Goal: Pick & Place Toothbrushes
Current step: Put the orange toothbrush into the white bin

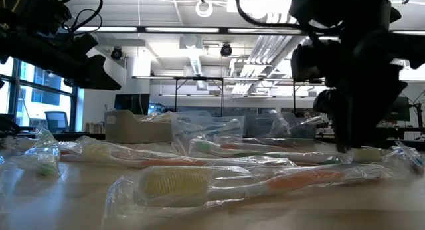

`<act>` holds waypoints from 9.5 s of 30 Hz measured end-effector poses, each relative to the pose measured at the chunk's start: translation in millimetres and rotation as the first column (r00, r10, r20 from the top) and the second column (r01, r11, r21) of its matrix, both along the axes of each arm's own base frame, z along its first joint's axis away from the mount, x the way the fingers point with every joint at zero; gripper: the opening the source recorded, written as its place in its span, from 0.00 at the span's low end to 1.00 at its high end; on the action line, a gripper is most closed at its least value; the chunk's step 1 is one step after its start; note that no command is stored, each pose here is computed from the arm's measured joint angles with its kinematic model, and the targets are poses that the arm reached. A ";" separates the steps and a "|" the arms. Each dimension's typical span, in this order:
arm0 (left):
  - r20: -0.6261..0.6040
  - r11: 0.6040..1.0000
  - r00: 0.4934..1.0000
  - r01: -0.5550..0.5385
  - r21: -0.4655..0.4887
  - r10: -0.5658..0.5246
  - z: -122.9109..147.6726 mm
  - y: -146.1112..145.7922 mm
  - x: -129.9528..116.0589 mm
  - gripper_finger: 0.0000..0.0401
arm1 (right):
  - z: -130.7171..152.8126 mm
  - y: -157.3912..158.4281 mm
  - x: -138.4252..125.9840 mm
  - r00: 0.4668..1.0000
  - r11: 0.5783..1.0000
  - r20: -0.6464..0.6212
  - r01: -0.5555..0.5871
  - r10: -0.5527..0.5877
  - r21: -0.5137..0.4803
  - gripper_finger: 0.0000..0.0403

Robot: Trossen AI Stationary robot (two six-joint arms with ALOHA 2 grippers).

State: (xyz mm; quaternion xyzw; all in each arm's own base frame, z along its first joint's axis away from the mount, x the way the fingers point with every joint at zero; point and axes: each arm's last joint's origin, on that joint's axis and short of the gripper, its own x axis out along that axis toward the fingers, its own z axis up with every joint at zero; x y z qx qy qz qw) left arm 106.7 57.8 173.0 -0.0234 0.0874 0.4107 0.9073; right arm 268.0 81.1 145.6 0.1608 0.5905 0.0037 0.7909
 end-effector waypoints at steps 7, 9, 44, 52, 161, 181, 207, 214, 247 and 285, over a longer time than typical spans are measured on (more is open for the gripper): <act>0.000 1.000 1.000 0.000 0.000 0.000 0.0 0.1 0.0 0.33 | -11.1 6.1 1.8 1.000 1.000 -0.023 -0.015 0.015 -0.016 0.43; 0.000 1.000 1.000 0.000 0.000 0.000 0.0 0.0 0.0 0.33 | -13.3 7.9 2.2 1.000 0.999 -0.027 -0.017 0.017 -0.030 0.43; -0.077 0.999 0.997 -0.001 -0.032 -0.001 -7.8 -0.7 -1.7 0.33 | -13.2 6.9 1.0 0.997 0.993 -0.014 0.077 -0.079 -0.086 0.01; -0.078 0.999 0.997 -0.001 -0.032 -0.001 -7.8 -0.7 -1.7 0.33 | 8.6 3.3 -2.1 0.991 0.987 0.089 0.113 -0.103 -0.112 0.00; 0.179 0.952 0.936 0.296 0.070 -0.304 42.8 55.3 123.3 0.33 | 85.0 -202.4 25.4 0.635 0.897 0.772 0.326 0.026 -0.299 0.01; 0.301 0.896 0.863 0.440 -0.051 -0.407 44.5 98.1 100.1 0.33 | 88.0 -203.4 26.2 0.613 0.886 0.790 0.354 0.023 -0.301 0.01; 0.251 0.809 0.769 0.562 0.174 -0.588 80.0 84.8 155.6 0.54 | 87.8 -203.3 26.1 0.615 0.887 0.789 0.351 0.023 -0.299 0.01; 0.278 0.797 0.749 0.589 0.136 -0.601 80.6 95.8 175.6 0.52 | 87.4 -203.2 26.0 0.618 0.888 0.786 0.350 0.022 -0.299 0.01; 0.300 0.761 0.709 0.641 0.101 -0.638 81.3 100.8 187.2 0.09 | 85.7 -204.0 25.0 0.635 0.877 0.773 0.368 0.006 -0.308 0.01; 0.297 0.761 0.714 0.645 0.071 -0.633 78.7 101.0 187.3 0.07 | 85.0 -195.6 28.1 0.650 0.877 0.756 0.315 0.079 -0.363 0.34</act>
